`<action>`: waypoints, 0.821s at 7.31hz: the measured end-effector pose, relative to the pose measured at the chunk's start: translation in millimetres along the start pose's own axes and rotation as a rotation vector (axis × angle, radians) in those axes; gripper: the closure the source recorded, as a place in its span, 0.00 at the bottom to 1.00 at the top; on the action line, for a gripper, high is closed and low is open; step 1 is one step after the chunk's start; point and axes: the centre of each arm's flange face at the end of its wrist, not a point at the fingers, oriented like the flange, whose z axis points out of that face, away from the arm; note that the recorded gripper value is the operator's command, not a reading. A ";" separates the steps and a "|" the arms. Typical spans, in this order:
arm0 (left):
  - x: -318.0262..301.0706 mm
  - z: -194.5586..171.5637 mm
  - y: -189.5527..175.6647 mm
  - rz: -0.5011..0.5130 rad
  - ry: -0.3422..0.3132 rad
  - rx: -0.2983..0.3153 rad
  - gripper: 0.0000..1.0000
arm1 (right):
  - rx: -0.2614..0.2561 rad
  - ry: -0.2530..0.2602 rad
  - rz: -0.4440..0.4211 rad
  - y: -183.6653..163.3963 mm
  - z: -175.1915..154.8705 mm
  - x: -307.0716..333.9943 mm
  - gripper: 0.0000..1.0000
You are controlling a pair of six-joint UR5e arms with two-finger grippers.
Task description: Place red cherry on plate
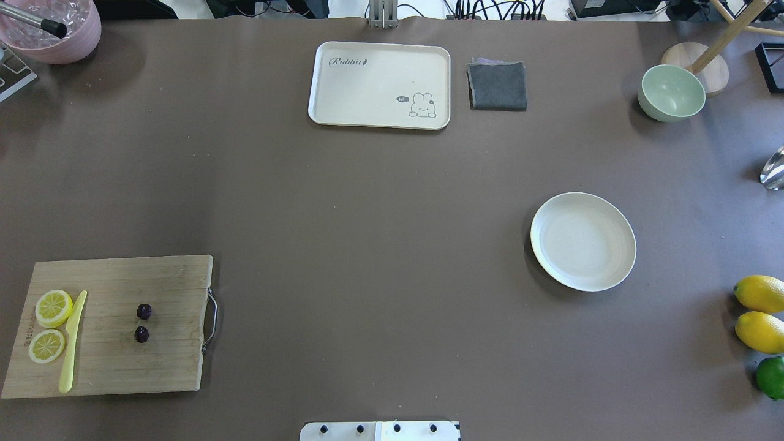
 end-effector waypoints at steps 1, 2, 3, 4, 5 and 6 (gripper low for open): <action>0.7 0.3 -1.0 0.003 -0.001 0.000 0.02 | 0.005 -0.015 -0.005 -1.3 -0.7 -2.1 0.00; 1.9 0.5 -1.6 0.007 0.000 0.000 0.02 | 0.007 -0.026 -0.004 -1.4 -0.3 -2.8 0.00; 3.0 1.0 -1.9 0.012 0.000 0.002 0.02 | 0.006 -0.041 -0.002 -0.2 0.2 -3.7 0.00; 3.6 2.0 -1.3 0.015 0.001 0.002 0.02 | 0.005 -0.062 0.000 1.5 0.8 -5.0 0.00; 3.8 2.7 -0.5 0.015 0.001 0.001 0.02 | 0.007 -0.079 -0.001 1.8 0.5 -7.0 0.00; 3.7 3.0 -0.2 0.015 0.001 0.001 0.02 | 0.013 -0.087 -0.007 1.2 -0.3 -8.6 0.00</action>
